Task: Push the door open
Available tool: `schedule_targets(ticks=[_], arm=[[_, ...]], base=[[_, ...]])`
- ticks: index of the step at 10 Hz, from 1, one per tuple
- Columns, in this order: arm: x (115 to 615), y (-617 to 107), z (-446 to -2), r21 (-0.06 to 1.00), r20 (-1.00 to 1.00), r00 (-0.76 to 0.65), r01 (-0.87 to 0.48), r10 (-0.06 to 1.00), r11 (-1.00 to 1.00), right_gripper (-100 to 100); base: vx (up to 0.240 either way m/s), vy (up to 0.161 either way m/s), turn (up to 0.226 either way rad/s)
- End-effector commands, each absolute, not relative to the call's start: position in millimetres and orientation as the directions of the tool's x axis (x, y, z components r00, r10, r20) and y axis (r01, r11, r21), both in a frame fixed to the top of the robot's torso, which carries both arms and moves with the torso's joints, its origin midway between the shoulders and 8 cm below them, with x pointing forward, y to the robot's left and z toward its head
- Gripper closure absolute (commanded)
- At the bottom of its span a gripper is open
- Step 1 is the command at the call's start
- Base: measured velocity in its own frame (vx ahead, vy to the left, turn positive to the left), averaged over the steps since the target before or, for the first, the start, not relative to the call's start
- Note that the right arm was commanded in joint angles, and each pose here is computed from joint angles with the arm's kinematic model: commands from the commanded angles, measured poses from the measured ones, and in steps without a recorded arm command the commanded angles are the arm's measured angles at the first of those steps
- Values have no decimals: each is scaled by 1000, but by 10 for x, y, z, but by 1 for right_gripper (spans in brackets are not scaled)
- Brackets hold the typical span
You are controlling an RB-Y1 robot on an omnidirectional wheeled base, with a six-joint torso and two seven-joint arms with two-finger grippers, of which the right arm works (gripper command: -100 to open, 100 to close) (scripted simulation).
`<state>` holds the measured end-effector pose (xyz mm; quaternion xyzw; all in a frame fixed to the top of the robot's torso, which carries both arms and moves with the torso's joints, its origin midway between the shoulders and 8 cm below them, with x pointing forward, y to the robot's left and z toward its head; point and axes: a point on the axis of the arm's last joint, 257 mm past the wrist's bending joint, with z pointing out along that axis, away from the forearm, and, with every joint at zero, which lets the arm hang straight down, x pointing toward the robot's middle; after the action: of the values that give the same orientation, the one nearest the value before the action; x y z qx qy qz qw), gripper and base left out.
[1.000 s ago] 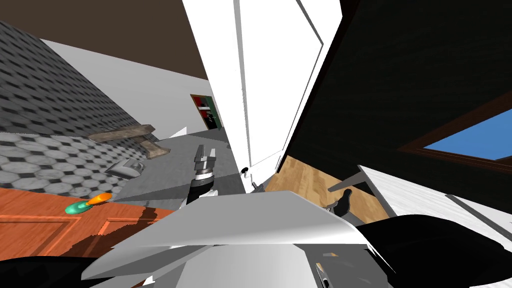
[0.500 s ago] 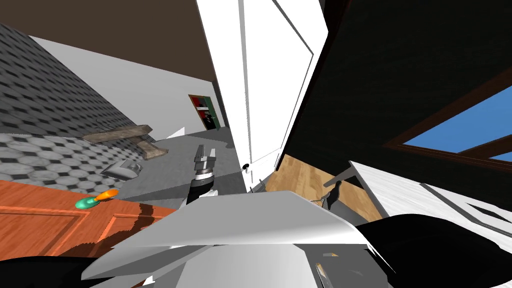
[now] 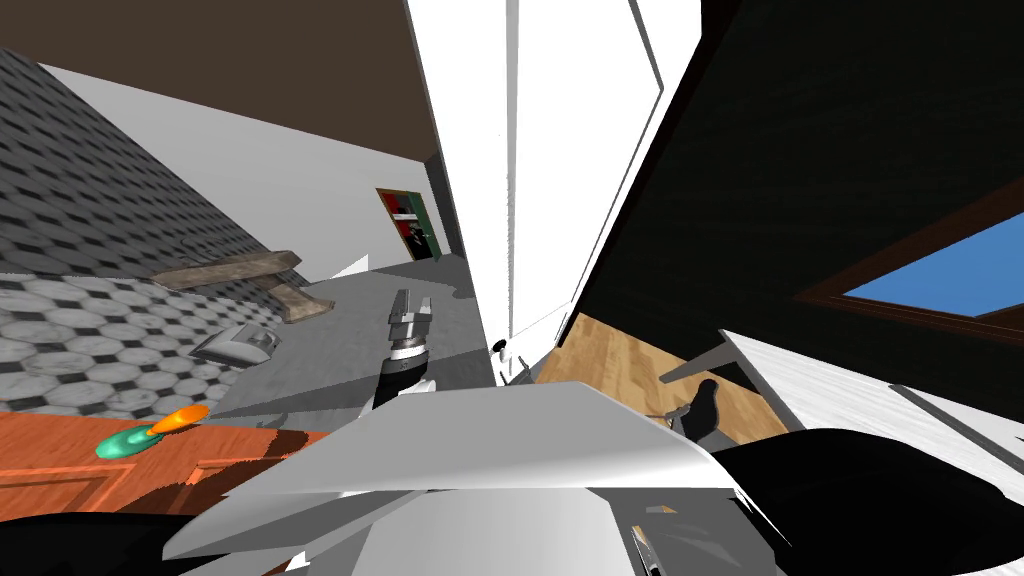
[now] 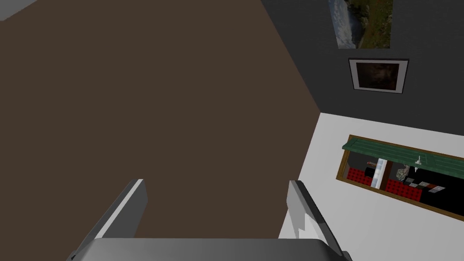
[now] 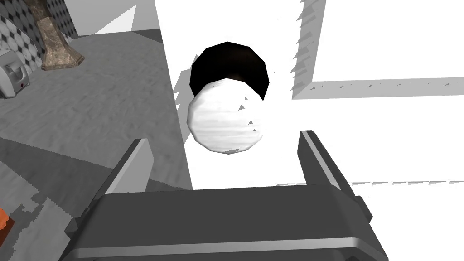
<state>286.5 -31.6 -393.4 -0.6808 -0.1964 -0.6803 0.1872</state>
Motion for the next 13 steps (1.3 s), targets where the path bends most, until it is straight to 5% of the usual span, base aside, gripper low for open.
schedule_targets(ticks=[1,3,4,9,10,13], arm=[[2903,-297,-3932,12,1000,-5,521,11,-854,-100],[2915,-287,-3926,11,1000,-6,520,10,-854,-100],[2915,-287,-3926,11,1000,-6,520,10,-854,100],[2915,-287,-3926,11,1000,-6,520,10,-854,100],[2893,-368,-3935,12,1000,-4,502,12,-864,-100],[2860,-502,-3930,6,1000,-1,459,7,-888,-100]], base=[[170,96,17],[131,63,4],[-11,-3,1],[-18,-8,1],[-59,9,-40],[-115,35,-52]])
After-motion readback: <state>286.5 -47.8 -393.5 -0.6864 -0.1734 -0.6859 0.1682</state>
